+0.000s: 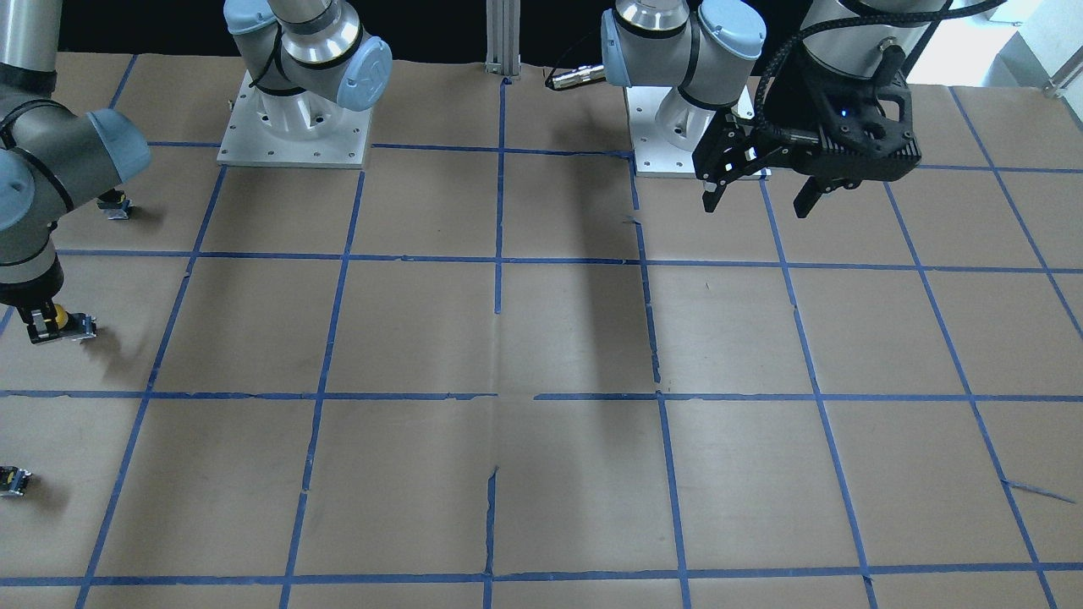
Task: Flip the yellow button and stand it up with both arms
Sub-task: 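Lower the yellow button upright onto the table with the right gripper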
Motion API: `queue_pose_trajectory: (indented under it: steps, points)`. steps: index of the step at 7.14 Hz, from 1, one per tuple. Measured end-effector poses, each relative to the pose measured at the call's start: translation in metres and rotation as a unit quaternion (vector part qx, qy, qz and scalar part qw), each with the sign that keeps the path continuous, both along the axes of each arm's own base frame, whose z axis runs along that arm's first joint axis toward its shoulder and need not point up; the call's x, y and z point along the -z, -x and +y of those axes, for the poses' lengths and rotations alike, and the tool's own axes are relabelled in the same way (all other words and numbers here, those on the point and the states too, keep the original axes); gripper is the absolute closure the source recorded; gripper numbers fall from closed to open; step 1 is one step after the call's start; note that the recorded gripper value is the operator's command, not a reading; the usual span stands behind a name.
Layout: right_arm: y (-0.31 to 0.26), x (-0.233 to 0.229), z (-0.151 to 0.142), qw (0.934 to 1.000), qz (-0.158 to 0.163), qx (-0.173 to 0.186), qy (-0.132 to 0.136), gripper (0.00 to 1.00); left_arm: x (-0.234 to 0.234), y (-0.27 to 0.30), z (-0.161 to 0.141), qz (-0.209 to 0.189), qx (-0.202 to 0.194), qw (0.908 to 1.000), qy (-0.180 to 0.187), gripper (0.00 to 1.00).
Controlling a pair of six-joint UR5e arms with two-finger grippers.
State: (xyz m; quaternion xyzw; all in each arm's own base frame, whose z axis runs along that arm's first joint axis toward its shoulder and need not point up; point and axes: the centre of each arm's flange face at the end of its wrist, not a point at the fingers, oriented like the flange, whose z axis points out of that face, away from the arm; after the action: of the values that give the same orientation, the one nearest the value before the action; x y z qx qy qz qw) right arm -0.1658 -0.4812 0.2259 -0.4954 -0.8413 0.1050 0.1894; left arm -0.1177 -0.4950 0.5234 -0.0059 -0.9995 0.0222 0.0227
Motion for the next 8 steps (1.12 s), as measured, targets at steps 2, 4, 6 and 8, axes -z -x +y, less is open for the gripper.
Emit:
queue_pose_trajectory:
  steps: [2,4,6,8]
  points:
    - [0.004,-0.002,0.003,0.9998,0.015,0.007,-0.008,0.80,0.001,0.000,-0.001,0.000,0.000,1.0000,0.000,0.01]
    - [0.013,0.000,0.009,0.9996,0.015,0.017,-0.015,0.77,0.001,0.000,-0.001,0.000,0.000,1.0000,0.001,0.01]
    - [0.016,0.003,0.011,0.9995,0.013,0.021,-0.019,0.62,0.001,0.000,-0.001,0.000,0.000,1.0000,0.001,0.01]
    - [0.016,0.005,0.011,0.9995,0.011,0.022,-0.020,0.55,0.001,0.000,-0.001,0.000,0.000,1.0000,0.002,0.01]
